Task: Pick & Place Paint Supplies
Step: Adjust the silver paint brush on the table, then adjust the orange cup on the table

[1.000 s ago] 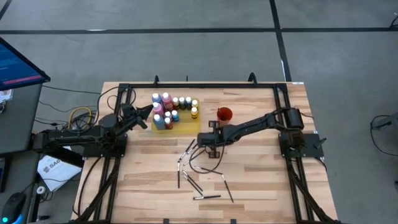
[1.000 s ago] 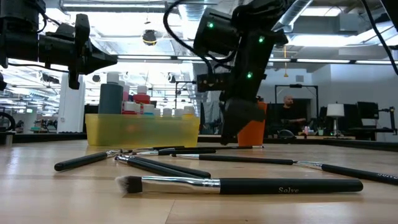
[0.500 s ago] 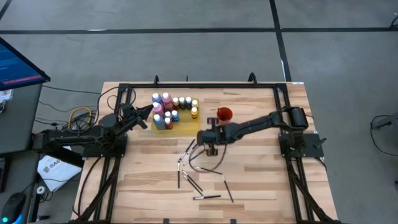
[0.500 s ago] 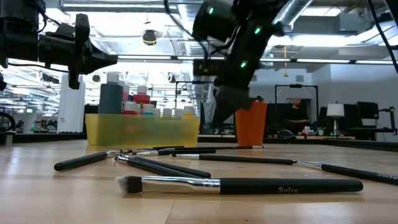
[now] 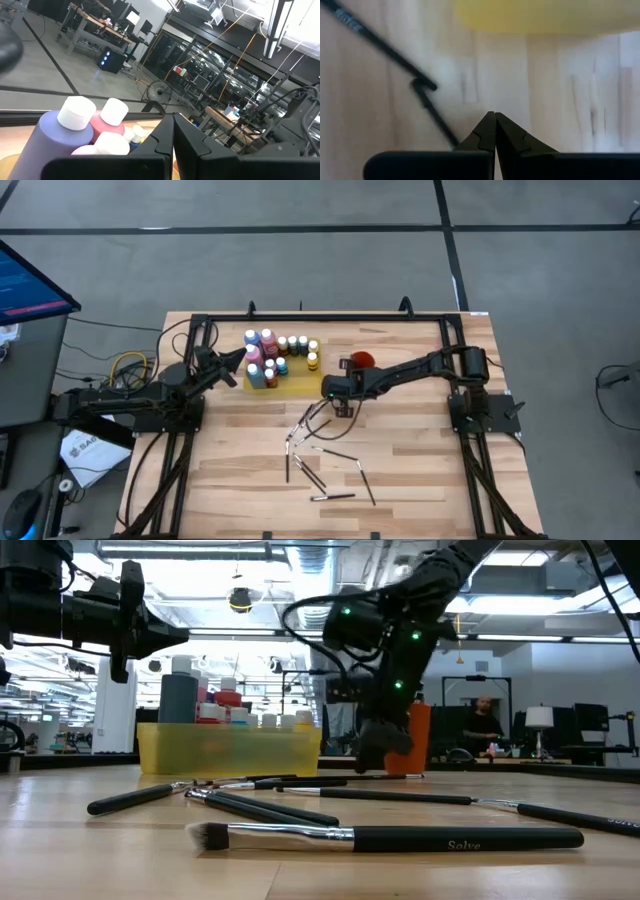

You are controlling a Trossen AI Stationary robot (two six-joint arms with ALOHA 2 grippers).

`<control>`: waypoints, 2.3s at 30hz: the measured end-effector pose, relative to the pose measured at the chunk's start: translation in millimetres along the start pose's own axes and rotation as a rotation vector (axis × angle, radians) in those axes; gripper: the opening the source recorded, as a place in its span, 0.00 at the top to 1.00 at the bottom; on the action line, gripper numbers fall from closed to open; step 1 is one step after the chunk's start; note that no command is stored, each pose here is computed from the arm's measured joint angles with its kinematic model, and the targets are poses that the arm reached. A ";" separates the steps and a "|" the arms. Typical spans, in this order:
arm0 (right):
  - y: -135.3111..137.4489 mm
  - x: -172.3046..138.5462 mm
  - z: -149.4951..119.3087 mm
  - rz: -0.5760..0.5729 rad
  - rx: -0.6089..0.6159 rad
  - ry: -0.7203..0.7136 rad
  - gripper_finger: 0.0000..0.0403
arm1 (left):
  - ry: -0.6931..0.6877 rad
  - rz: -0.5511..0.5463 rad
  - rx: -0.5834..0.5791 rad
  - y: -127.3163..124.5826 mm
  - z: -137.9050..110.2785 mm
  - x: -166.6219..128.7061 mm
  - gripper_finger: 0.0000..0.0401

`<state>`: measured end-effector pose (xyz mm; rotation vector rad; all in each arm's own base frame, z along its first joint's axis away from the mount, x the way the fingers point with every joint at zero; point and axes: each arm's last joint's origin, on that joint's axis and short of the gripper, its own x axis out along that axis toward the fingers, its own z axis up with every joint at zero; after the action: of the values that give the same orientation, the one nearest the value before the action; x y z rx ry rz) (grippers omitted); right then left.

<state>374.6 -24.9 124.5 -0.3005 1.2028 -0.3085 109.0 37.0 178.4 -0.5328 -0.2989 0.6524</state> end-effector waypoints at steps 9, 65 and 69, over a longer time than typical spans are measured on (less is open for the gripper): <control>37.8 -12.9 -12.8 0.039 -0.031 0.007 1.00 | -0.001 0.000 0.000 -0.1 0.1 0.0 1.00; -3.9 -86.7 -35.9 -0.044 0.131 0.490 0.51 | -0.004 -0.002 -0.002 -0.8 -0.2 1.4 1.00; -16.2 -91.1 -36.9 -0.051 0.147 0.484 0.48 | -0.005 -0.003 -0.003 -0.8 -0.1 1.4 1.00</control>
<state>308.8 -6.7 197.0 -0.1294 1.6394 -0.5323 110.6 37.3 178.9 -0.5332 -0.3049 0.6506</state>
